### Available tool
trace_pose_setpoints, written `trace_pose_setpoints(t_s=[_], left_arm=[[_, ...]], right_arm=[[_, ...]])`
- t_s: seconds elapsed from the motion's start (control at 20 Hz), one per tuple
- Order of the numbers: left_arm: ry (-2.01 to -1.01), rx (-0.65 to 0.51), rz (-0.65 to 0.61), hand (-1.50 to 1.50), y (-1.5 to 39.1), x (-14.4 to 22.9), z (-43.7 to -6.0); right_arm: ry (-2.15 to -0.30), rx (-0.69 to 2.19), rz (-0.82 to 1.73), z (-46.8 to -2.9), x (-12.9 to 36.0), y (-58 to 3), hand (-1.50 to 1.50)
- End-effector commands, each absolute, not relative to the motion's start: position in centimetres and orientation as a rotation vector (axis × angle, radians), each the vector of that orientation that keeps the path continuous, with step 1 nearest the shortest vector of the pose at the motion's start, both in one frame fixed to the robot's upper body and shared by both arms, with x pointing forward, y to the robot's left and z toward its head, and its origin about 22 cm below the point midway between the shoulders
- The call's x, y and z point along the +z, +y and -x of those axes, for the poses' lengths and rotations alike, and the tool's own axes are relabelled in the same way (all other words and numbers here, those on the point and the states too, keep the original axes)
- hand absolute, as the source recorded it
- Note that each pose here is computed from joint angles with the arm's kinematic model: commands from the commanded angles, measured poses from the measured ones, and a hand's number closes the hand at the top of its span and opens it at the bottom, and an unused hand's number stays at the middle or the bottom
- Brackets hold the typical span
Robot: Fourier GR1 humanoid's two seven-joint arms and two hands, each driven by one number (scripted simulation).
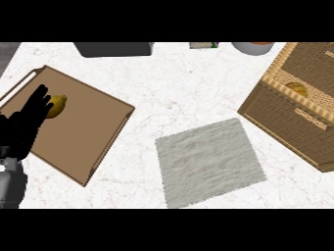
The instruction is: Pick the squash from the placemat and place it in the basket
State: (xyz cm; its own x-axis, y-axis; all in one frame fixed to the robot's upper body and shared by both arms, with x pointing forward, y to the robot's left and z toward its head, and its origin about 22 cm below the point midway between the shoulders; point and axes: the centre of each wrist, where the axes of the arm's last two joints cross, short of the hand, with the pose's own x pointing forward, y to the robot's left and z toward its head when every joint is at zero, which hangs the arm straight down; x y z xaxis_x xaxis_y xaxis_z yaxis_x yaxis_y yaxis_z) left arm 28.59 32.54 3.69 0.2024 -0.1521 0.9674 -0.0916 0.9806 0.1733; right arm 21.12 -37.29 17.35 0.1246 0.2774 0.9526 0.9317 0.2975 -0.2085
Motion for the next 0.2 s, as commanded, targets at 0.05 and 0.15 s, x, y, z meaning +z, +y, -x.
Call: trace_pose_setpoints(t_s=[0.05,0.15], left_arm=[[-1.37,-0.044,-0.21,0.0,32.0,3.1,-27.8],[-1.366,-0.055,-0.22,0.0,32.4,3.1,-28.2]], right_arm=[[-1.41,-0.596,1.147,-14.1,18.0,-39.4,-1.5],[-1.384,-0.589,1.157,-11.6,16.9,-40.8,-1.5]])
